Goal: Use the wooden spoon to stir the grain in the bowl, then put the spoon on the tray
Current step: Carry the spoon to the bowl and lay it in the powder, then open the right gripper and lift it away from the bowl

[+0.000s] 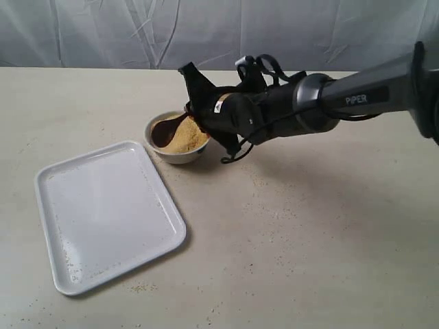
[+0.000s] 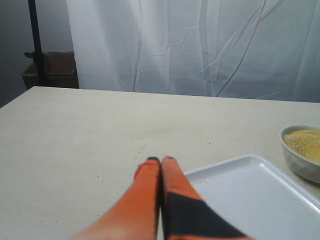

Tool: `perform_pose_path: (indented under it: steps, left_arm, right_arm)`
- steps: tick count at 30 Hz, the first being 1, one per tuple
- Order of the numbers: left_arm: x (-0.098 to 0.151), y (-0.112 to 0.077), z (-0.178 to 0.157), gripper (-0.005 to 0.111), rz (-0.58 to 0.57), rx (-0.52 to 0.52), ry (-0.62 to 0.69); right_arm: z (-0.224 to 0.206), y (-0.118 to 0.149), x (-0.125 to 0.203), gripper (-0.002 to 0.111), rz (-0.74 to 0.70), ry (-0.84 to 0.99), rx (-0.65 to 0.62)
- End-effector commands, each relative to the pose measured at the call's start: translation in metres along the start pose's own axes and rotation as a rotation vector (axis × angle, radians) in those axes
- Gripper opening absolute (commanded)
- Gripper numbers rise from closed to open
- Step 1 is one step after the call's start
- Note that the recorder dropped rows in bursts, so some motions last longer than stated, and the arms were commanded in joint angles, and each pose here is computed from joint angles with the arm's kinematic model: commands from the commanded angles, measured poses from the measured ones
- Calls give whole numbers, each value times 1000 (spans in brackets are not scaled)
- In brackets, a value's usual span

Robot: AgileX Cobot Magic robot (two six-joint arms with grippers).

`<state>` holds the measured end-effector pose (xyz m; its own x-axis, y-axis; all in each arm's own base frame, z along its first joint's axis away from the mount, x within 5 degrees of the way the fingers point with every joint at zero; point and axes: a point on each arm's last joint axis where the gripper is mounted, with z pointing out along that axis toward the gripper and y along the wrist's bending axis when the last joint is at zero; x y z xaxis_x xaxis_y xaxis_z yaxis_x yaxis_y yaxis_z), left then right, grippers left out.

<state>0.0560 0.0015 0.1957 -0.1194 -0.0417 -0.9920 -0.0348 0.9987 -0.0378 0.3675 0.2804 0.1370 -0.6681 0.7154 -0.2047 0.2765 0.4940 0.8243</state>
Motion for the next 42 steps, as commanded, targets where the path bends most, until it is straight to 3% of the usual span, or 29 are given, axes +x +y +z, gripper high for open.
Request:
perform_pose_path:
  steps: [1,10,19,21,25,27,36,42]
  left_arm:
    - [1,0,0,0,-1,-4,-6]
    - [1,0,0,0,-1,-4,-6]
    - [0,0,0,0,-1,-4,-10]
    - [0,0,0,0,-1,-4,-10]
    - [0,0,0,0,-1,-4,-10]
    - [0,0,0,0,-1,-4,-10]
    - [0,0,0,0,-1,-4,-12]
    - [0,0,0,0,-1,-4,-12]
  right_arm:
    - [8,1,-6,1,-6,-59,-95]
    - [8,-4,-13,1,-175,-142,-33]
    - [7,-4,-6,1,-105,-160,-18]
    - [7,-3,-5,10,-107,-174,-23]
    - [7,-3,-4,48,-100,-176,-24]
    - [7,-3,-4,58,-100,-169,-18]
    - [-8,15,-4,58,-117,-126,-37]
    - [-39,36,-12,58,-430,30,20]
